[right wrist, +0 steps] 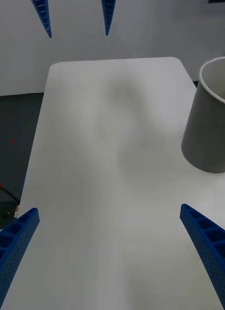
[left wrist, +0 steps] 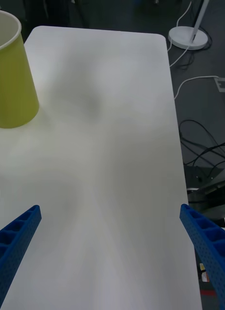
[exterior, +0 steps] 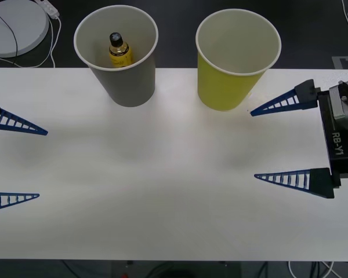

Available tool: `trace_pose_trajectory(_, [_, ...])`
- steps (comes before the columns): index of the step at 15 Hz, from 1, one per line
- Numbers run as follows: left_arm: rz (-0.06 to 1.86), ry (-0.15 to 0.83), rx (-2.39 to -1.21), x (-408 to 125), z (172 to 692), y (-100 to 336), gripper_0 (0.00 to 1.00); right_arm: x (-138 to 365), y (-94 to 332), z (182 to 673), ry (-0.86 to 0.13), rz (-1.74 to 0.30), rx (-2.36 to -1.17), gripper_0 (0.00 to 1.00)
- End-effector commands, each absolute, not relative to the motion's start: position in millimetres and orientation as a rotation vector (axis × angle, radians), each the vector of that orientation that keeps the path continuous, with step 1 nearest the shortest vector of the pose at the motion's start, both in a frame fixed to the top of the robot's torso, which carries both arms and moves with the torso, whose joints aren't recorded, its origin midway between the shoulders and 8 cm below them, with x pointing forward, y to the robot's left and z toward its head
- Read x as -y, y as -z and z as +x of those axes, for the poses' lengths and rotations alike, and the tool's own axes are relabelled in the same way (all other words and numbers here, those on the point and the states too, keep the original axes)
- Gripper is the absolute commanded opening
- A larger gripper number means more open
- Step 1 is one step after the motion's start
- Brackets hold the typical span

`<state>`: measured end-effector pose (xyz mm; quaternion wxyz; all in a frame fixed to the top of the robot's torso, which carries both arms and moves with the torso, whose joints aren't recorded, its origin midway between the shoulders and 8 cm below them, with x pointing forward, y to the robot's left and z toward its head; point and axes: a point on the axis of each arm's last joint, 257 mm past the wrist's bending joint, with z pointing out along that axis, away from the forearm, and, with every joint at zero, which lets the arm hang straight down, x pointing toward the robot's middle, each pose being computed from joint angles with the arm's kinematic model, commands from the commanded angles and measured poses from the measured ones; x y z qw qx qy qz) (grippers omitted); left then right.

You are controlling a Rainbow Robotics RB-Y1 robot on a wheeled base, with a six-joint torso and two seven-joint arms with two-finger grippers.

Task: Put the can into the green bin and the plastic bottle into the gray bin

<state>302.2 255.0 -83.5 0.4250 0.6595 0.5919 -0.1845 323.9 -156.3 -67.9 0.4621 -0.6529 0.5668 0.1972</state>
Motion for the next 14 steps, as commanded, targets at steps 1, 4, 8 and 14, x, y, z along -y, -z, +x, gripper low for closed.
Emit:
trace_pose_trajectory(1, [1.649,0.461,-1.480,-255,302,83,1.00,169,77,316,-0.485,-1.612,-1.404,1.00])
trace_pose_trajectory(4, [1.649,0.461,-1.480,-255,302,83,1.00,182,83,309,-0.488,-1.594,-1.431,1.00])
trace_pose_trajectory(8, [1.649,0.461,-1.480,-255,302,83,1.00,197,83,312,-0.462,-1.564,-1.453,1.00])
trace_pose_trajectory(14, [1.649,0.461,-1.480,-255,302,83,1.00,218,86,321,-0.455,-1.550,-1.474,1.00])
